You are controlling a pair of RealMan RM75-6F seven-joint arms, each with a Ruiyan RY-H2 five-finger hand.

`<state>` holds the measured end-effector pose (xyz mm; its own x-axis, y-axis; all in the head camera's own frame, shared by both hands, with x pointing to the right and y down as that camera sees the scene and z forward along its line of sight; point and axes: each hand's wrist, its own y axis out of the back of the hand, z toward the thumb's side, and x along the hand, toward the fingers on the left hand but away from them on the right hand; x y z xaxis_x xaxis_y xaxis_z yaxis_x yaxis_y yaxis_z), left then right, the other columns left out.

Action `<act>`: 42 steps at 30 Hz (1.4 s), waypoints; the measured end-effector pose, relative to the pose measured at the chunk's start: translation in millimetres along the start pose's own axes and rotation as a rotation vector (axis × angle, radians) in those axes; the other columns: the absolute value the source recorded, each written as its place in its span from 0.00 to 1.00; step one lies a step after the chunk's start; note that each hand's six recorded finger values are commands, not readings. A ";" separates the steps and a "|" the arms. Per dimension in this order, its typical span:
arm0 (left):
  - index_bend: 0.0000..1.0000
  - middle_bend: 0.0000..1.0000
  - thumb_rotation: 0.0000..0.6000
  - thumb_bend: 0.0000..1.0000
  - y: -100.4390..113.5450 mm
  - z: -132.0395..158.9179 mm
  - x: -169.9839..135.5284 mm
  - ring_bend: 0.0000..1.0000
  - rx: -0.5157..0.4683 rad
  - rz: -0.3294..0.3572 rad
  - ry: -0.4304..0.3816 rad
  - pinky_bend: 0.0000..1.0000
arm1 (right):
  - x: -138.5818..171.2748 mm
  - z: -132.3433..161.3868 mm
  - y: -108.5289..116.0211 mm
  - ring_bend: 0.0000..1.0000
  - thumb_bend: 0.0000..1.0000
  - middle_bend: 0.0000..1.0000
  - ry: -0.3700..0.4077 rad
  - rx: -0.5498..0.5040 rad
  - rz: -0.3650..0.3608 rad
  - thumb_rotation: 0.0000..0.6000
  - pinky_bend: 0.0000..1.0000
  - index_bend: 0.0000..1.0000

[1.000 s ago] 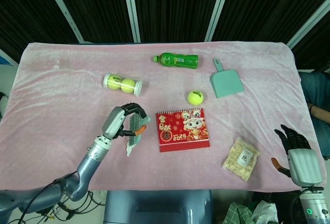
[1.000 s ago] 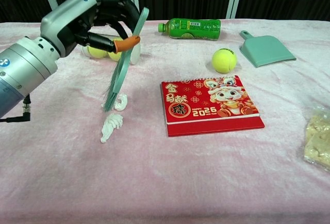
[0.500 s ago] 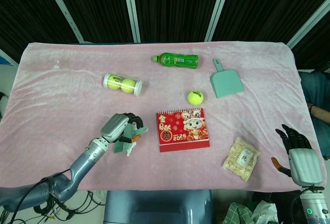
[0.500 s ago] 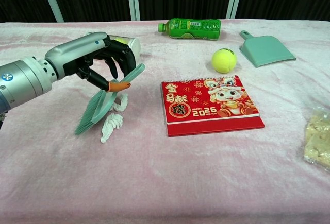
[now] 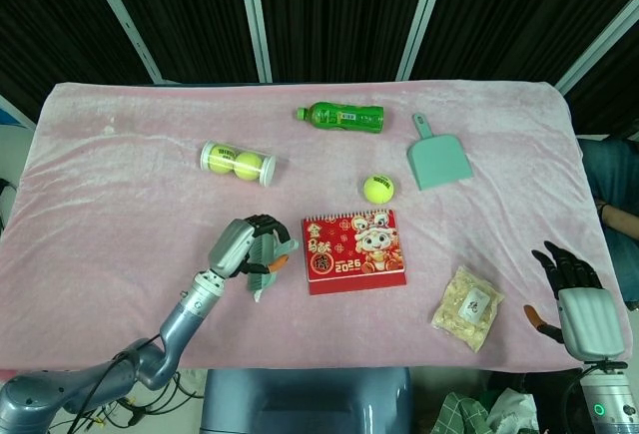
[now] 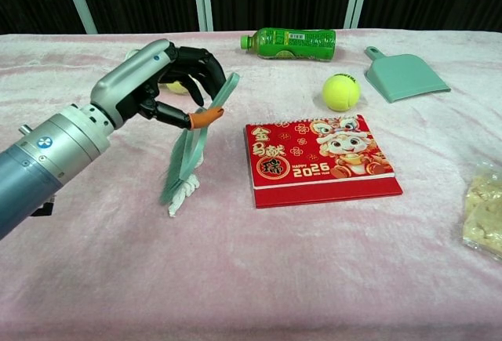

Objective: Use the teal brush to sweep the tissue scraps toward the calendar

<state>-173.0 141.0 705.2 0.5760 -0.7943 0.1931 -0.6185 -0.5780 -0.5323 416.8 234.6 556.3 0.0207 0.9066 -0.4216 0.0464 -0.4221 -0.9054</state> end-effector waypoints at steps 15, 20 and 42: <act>0.69 0.69 1.00 0.44 -11.1 54.7 29.3 0.38 -0.301 0.235 -0.155 0.47 | 0.4 -0.6 -0.3 0.12 0.16 0.09 -0.003 -0.002 0.002 1.00 0.18 0.18; 0.70 0.70 1.00 0.44 5.3 63.3 38.4 0.38 -0.308 0.289 -0.192 0.46 | 0.3 -0.4 -0.4 0.12 0.16 0.09 -0.004 -0.002 0.002 1.00 0.18 0.18; 0.71 0.71 1.00 0.46 57.1 -12.1 39.4 0.38 0.633 -0.152 0.004 0.48 | 0.2 -0.9 -2.2 0.12 0.17 0.09 -0.018 0.005 0.006 1.00 0.18 0.19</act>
<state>-192.1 74.4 692.3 0.6296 -0.7139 0.3066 -0.0953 -0.4626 -0.8814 417.6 235.7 558.3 0.0034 0.9037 -0.4281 0.0417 -0.4278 -0.9029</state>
